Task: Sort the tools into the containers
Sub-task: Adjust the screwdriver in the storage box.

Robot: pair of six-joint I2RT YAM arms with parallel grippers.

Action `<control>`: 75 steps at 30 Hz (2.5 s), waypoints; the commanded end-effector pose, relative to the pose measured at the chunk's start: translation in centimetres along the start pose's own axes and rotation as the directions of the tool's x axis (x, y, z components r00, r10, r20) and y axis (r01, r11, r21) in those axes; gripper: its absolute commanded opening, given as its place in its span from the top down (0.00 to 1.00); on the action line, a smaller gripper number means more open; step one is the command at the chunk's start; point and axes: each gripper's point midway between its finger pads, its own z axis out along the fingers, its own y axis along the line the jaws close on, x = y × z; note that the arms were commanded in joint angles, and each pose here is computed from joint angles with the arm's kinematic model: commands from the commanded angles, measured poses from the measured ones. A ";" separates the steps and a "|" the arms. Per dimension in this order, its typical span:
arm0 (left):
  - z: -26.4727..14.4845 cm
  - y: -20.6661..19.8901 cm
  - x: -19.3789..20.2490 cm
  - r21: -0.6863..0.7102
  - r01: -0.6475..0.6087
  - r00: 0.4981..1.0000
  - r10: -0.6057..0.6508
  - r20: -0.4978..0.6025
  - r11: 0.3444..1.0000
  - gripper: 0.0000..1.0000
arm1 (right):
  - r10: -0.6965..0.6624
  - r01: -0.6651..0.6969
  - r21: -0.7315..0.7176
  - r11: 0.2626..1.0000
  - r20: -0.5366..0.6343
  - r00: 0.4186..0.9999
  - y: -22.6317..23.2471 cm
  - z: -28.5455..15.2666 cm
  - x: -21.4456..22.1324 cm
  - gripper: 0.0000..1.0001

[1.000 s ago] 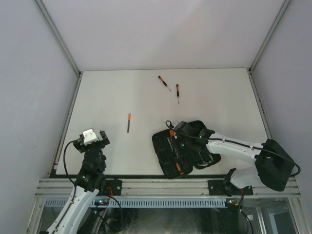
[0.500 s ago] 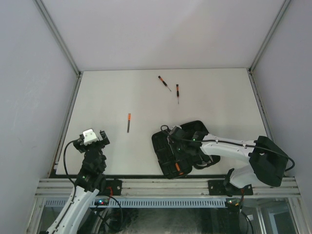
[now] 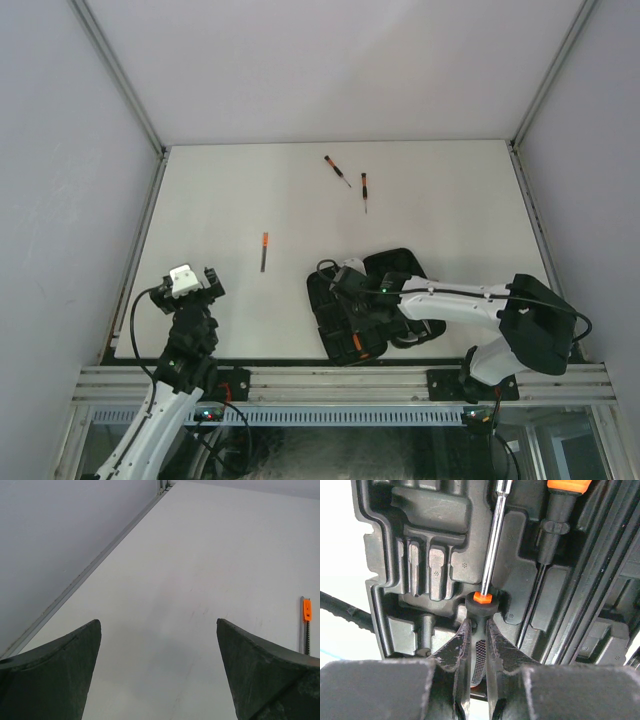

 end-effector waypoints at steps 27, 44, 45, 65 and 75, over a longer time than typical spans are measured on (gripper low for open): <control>0.1 0.2 0.4 -0.011 0.060 0.996 -0.059 0.060 0.998 0.00 | 0.026 -0.018 0.073 0.997 -0.102 0.994 -0.6 1.8 4.2 1.00; 0.1 0.2 0.4 -0.011 0.059 0.997 -0.058 0.060 0.998 0.00 | 0.029 -0.022 0.072 0.997 -0.111 0.993 -0.4 2.1 4.4 1.00; 0.1 0.2 0.4 -0.009 0.059 0.997 -0.058 0.059 0.998 0.00 | 0.029 -0.021 0.072 0.997 -0.115 0.993 -0.4 2.2 4.4 1.00; 0.1 0.2 0.4 -0.010 0.060 0.996 -0.059 0.060 0.998 0.00 | 0.101 -0.027 0.274 0.961 -0.261 0.960 -4.9 3.8 9.7 1.00; 0.1 0.1 0.4 -0.009 0.060 0.996 -0.059 0.060 0.998 0.00 | 0.139 -0.102 0.236 0.966 -0.147 0.979 -5.9 1.4 6.7 1.00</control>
